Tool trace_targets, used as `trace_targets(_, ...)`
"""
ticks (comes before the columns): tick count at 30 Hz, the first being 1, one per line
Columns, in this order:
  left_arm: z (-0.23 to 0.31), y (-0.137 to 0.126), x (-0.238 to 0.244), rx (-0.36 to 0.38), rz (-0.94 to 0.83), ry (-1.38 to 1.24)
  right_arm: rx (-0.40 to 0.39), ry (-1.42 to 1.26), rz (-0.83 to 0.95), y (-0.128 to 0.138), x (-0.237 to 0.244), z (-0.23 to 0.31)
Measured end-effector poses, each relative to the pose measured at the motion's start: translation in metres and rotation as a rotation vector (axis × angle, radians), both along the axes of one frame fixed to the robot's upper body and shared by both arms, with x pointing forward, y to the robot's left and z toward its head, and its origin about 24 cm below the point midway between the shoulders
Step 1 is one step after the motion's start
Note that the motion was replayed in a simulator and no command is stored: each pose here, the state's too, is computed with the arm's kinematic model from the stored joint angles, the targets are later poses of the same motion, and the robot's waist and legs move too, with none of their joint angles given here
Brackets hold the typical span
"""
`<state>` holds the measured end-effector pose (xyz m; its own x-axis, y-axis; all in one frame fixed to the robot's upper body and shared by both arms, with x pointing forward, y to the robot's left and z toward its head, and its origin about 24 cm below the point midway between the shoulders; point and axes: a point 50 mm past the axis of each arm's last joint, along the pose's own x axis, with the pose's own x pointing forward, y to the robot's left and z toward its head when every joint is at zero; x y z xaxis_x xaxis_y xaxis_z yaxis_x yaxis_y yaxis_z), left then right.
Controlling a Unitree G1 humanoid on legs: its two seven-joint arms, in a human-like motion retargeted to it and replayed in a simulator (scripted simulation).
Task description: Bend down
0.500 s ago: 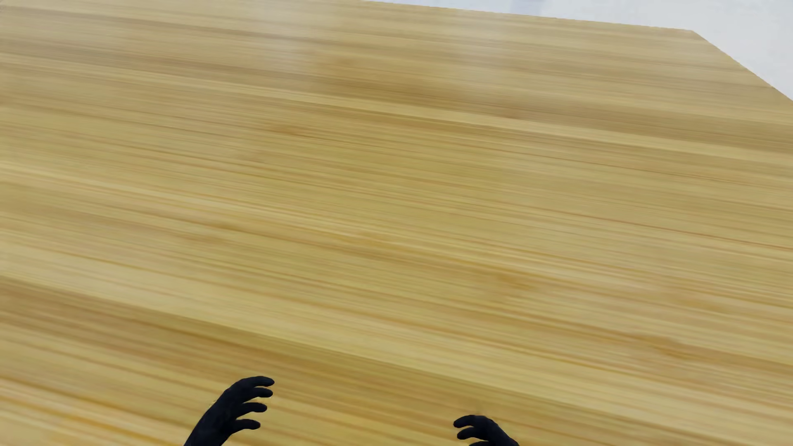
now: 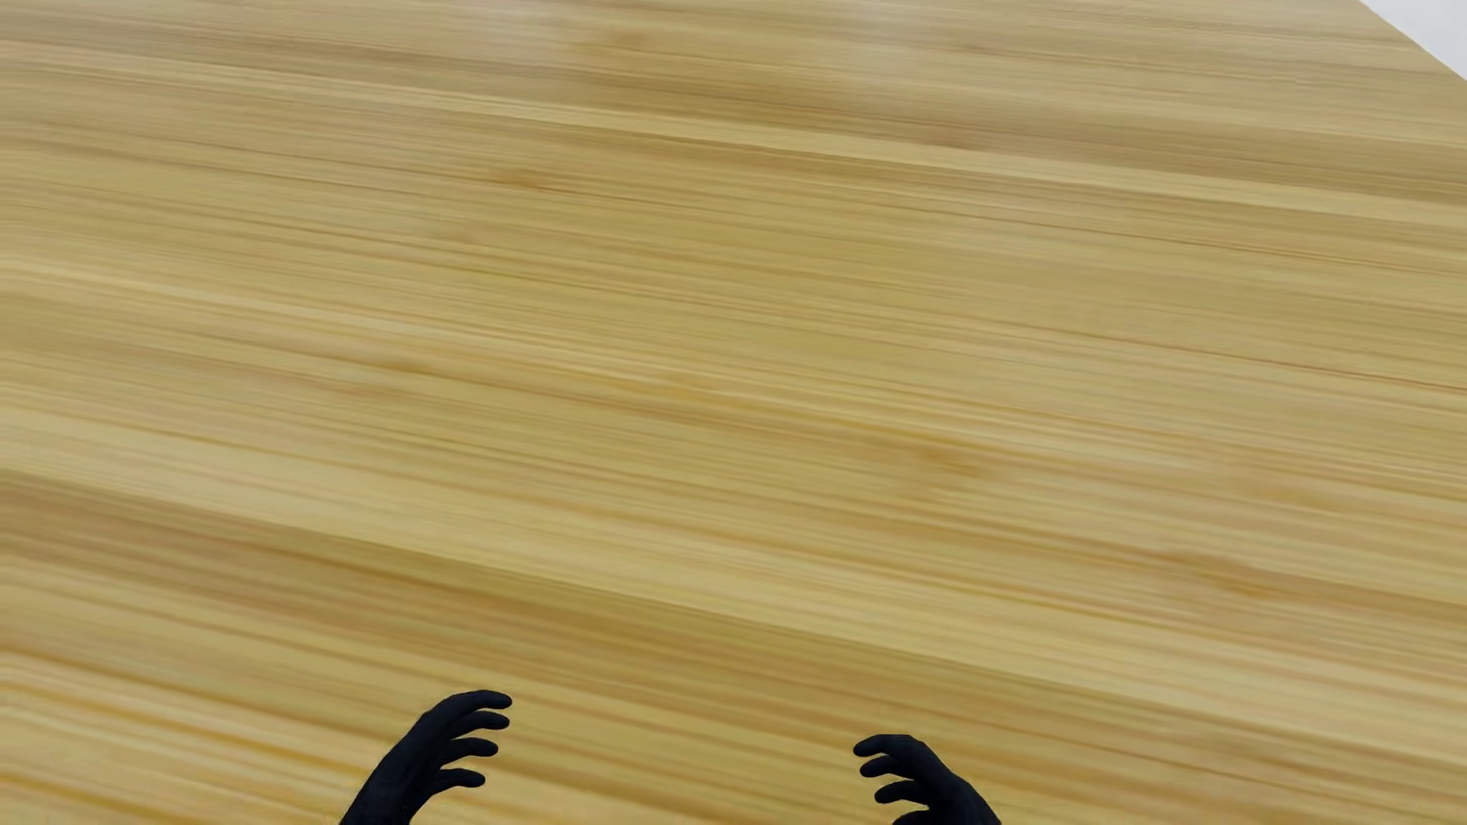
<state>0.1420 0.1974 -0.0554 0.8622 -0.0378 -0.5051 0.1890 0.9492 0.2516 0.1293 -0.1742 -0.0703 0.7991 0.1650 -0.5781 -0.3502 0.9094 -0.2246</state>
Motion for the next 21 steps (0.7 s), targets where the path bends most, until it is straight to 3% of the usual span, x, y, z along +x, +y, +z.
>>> trace_targets(8, 0.023, -0.021, 0.068, 0.018, -0.132, -0.153, -0.072, -0.156, 0.077, -0.004, 0.067, 0.023)
trace_targets(14, 0.090, -0.042, 0.160, 0.075, -0.227, -0.402, -0.150, -0.410, 0.238, 0.021, 0.154, 0.084)
trace_targets(17, 0.139, -0.055, 0.205, 0.151, -0.289, -0.521, -0.249, -0.523, 0.300, 0.029, 0.200, 0.125)
trace_targets(21, 0.214, -0.081, 0.247, 0.319, -0.397, -0.670, -0.416, -0.702, 0.301, 0.024, 0.251, 0.207)
